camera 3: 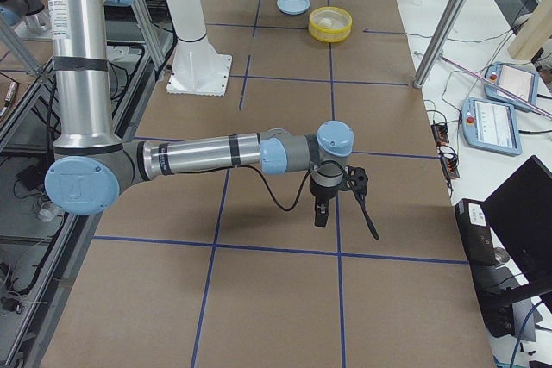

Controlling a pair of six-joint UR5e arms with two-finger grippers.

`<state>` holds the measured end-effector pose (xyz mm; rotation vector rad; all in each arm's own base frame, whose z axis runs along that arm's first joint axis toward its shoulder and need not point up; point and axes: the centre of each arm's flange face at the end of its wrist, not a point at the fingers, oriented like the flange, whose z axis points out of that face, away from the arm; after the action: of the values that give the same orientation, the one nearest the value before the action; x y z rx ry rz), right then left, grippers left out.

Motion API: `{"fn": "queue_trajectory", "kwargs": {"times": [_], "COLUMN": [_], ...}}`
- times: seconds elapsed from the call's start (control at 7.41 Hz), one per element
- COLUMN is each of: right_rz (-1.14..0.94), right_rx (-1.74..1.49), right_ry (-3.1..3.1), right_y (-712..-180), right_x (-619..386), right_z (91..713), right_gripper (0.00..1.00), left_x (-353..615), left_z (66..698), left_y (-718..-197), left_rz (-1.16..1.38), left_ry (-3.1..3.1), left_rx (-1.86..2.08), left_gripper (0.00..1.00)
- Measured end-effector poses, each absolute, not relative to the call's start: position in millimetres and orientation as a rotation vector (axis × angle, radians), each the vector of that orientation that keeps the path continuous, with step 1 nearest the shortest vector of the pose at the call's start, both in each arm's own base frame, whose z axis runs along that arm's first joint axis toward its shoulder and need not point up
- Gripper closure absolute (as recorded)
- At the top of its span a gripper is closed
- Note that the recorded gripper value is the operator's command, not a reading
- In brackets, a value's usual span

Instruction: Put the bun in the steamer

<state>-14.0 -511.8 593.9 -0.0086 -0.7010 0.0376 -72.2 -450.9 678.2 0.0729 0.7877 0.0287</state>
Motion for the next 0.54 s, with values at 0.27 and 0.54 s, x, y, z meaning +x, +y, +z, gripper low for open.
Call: {"fn": "queue_trajectory", "kwargs": {"times": [0.27, 0.54], "right_rz": [0.038, 0.038], "right_rx": [-0.009, -0.009], "right_ry": [-0.701, -0.701], "right_y": [-511.8, -511.8], "right_x": [-14.0, -14.0], "right_z": [593.9, 593.9], "right_gripper": [0.00, 0.00], "left_x": [-70.9, -70.8], "left_z": [677.9, 673.6], "left_y": [-450.7, -453.0], "left_rz": [0.027, 0.030], "left_ry": [0.809, 0.806], "left_rx": [0.071, 0.079], "left_gripper": [0.00, 0.00]}}
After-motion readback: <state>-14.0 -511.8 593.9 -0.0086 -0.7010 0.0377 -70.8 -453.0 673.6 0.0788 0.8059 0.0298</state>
